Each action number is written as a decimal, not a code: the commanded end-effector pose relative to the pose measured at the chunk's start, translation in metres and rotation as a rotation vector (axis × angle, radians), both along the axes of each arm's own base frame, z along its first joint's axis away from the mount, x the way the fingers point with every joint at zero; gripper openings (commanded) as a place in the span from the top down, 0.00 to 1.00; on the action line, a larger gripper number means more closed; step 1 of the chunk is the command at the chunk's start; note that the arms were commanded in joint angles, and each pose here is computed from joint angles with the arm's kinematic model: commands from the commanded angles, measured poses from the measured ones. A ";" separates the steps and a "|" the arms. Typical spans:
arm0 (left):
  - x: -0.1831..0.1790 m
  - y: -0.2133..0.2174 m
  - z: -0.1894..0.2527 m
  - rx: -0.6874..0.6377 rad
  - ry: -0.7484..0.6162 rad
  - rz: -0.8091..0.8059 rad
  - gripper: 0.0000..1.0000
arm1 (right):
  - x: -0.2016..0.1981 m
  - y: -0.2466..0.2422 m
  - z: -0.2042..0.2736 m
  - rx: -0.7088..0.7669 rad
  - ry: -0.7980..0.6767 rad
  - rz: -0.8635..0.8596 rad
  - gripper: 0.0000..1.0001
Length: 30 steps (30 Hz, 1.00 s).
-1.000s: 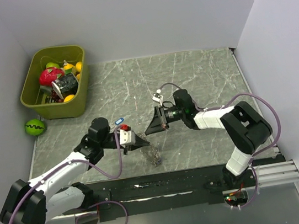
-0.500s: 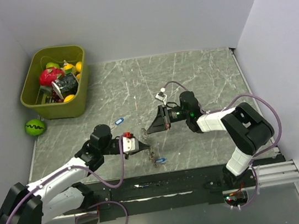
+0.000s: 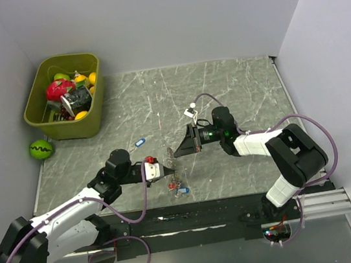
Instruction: Put the keys on the keyring
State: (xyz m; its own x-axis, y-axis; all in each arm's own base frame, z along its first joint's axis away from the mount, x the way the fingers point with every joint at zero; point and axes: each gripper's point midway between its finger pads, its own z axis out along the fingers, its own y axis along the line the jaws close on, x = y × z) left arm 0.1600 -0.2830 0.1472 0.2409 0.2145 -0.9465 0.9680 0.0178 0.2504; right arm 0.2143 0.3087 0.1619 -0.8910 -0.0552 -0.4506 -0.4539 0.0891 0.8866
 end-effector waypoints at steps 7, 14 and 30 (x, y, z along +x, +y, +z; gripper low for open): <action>0.015 -0.004 0.012 -0.026 -0.052 0.047 0.89 | 0.010 -0.003 0.000 -0.041 -0.088 -0.043 1.00; 0.011 -0.008 0.027 -0.091 -0.080 0.026 0.57 | 0.009 -0.005 -0.003 -0.047 -0.090 -0.051 1.00; 0.026 0.009 0.105 -0.380 0.089 0.127 0.18 | 0.009 -0.010 -0.004 -0.007 -0.104 -0.021 1.00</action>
